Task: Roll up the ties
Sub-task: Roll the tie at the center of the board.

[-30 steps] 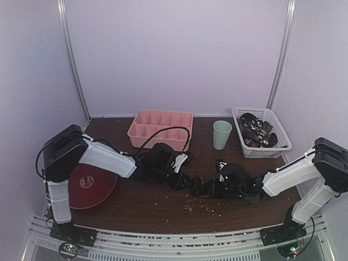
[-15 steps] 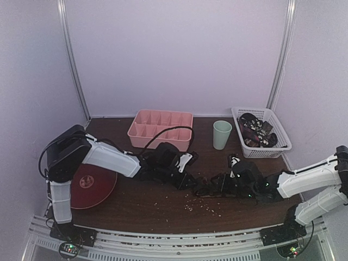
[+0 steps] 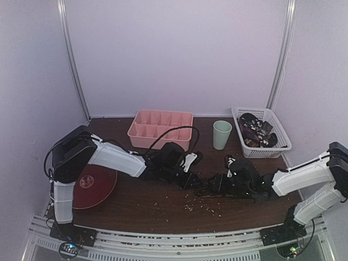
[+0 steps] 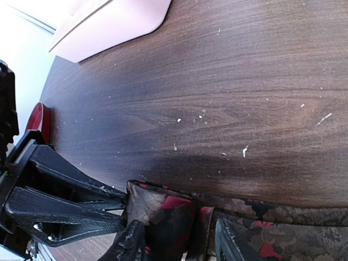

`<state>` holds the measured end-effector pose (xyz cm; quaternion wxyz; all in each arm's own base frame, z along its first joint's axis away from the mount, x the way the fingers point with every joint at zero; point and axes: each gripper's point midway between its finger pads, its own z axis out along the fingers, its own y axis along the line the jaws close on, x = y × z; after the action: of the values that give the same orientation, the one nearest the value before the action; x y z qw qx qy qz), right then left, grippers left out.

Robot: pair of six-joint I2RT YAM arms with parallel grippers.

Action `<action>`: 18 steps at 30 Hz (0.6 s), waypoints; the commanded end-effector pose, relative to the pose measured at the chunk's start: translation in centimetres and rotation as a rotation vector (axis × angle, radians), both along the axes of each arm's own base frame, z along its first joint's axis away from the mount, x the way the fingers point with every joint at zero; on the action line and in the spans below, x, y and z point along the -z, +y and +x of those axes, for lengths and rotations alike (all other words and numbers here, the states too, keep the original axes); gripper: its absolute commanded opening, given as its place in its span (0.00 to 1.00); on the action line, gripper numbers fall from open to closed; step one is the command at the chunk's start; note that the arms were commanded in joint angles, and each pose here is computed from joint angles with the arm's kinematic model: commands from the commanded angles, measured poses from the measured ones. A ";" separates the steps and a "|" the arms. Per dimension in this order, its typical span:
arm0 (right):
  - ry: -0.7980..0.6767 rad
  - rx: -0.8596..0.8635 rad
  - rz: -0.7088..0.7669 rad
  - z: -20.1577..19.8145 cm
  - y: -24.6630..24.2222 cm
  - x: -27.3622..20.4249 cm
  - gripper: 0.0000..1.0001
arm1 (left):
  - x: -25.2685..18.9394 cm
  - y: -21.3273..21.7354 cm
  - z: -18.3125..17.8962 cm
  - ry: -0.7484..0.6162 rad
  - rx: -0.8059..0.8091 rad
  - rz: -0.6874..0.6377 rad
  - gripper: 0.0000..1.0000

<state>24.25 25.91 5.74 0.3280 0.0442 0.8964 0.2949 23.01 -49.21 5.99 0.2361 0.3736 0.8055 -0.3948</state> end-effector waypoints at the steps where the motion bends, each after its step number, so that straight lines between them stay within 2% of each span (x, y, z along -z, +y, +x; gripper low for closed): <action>1: -0.005 -0.002 0.036 0.7 0.6 -0.6 0.45 | 0.3 -0.7 0.2 -0.017 0.000 -0.007 0.17; 10: 0.028 -0.025 0.067 0.4 1.4 -0.7 0.48 | 0.1 -1.1 0.3 -0.016 0.000 -0.033 0.15; 14: 0.057 -0.001 0.017 0.2 0.5 0.9 0.40 | -0.8 -1.2 0.1 -0.026 0.010 -0.055 0.15; 18: 0.063 -0.014 0.039 -0.3 0.4 1.5 0.31 | -2.7 -0.8 -0.3 -0.104 0.069 -0.065 0.25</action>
<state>24.33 26.78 5.23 0.3049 0.0502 0.8974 0.3150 23.11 -49.61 6.08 0.2443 0.3785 0.7977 -0.4009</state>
